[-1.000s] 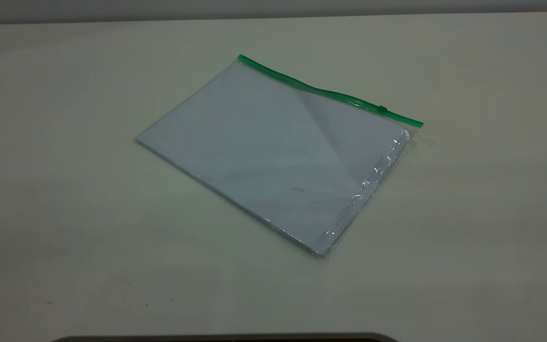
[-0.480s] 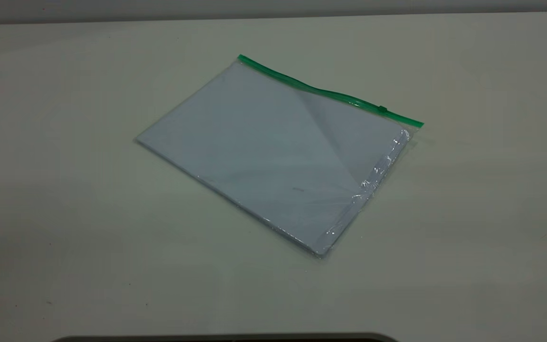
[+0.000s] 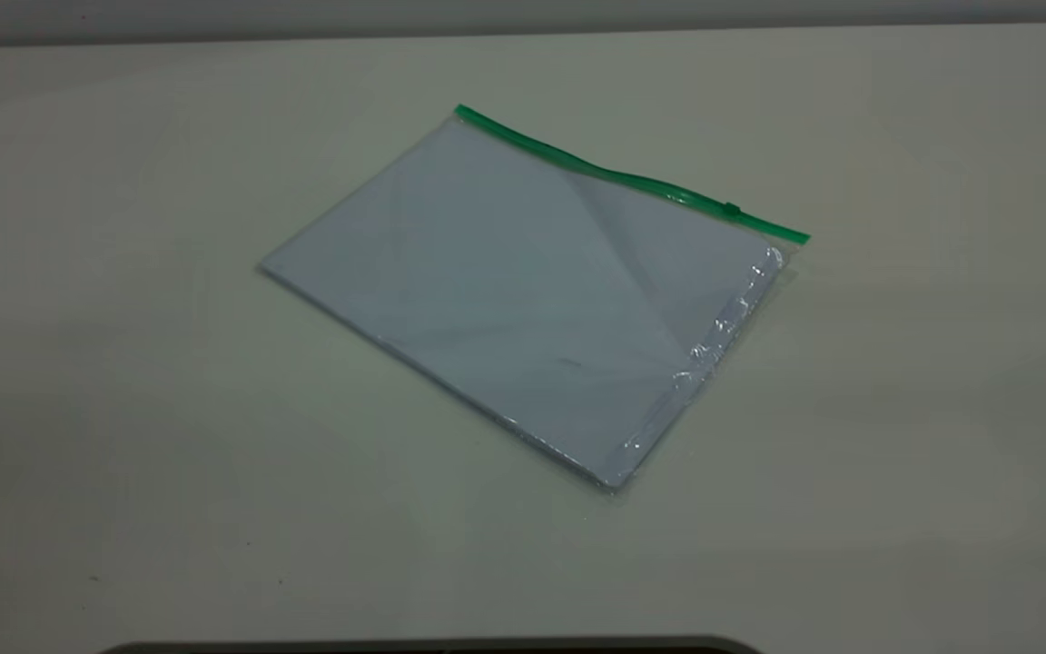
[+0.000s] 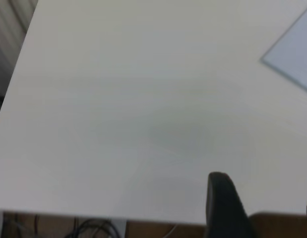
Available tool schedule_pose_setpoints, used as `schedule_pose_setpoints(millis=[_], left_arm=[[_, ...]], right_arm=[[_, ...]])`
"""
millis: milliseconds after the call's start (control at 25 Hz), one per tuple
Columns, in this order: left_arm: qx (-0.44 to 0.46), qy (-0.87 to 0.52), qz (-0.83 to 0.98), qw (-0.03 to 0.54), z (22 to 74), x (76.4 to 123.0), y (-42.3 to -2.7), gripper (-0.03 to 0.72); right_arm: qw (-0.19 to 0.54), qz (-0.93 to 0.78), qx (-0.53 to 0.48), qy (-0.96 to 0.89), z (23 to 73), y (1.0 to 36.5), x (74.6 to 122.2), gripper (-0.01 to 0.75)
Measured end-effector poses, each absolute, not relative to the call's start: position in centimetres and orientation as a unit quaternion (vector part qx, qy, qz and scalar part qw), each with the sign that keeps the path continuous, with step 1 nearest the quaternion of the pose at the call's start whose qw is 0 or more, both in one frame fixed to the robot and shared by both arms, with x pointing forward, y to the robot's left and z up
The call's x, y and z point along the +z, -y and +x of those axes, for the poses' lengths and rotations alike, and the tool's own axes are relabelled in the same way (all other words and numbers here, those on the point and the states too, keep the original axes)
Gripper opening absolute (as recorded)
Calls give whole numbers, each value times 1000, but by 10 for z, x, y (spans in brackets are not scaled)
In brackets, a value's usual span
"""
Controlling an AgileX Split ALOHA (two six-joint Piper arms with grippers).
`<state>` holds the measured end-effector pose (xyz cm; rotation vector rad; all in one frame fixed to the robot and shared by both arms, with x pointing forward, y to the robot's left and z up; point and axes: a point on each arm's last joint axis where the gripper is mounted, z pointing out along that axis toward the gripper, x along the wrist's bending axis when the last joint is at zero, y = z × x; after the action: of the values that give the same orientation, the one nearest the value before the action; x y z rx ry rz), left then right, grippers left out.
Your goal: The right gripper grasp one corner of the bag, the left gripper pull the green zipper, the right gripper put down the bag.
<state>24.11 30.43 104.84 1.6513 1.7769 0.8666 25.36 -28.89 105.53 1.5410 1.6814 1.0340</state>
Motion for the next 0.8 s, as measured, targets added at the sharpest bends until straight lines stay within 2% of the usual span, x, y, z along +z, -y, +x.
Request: schedule_pose_setpoints(millis=[200,400,600,800], left_arm=[[293,-649,642,283,297,1071,-302,459],[257,-627,676,288,349,1084,-299,459],[215,-592,718,297,395,1085,-293,459],[174,-566,736,328,426,1073,-285,459]], right_arm=[[277,583,374,-666,308,283,1059,476],[215,585,371,-689,364,273,1045,528],[110,609,368,-694,410,260,1012,546],[42,641,367,-673,450,253,969,547]])
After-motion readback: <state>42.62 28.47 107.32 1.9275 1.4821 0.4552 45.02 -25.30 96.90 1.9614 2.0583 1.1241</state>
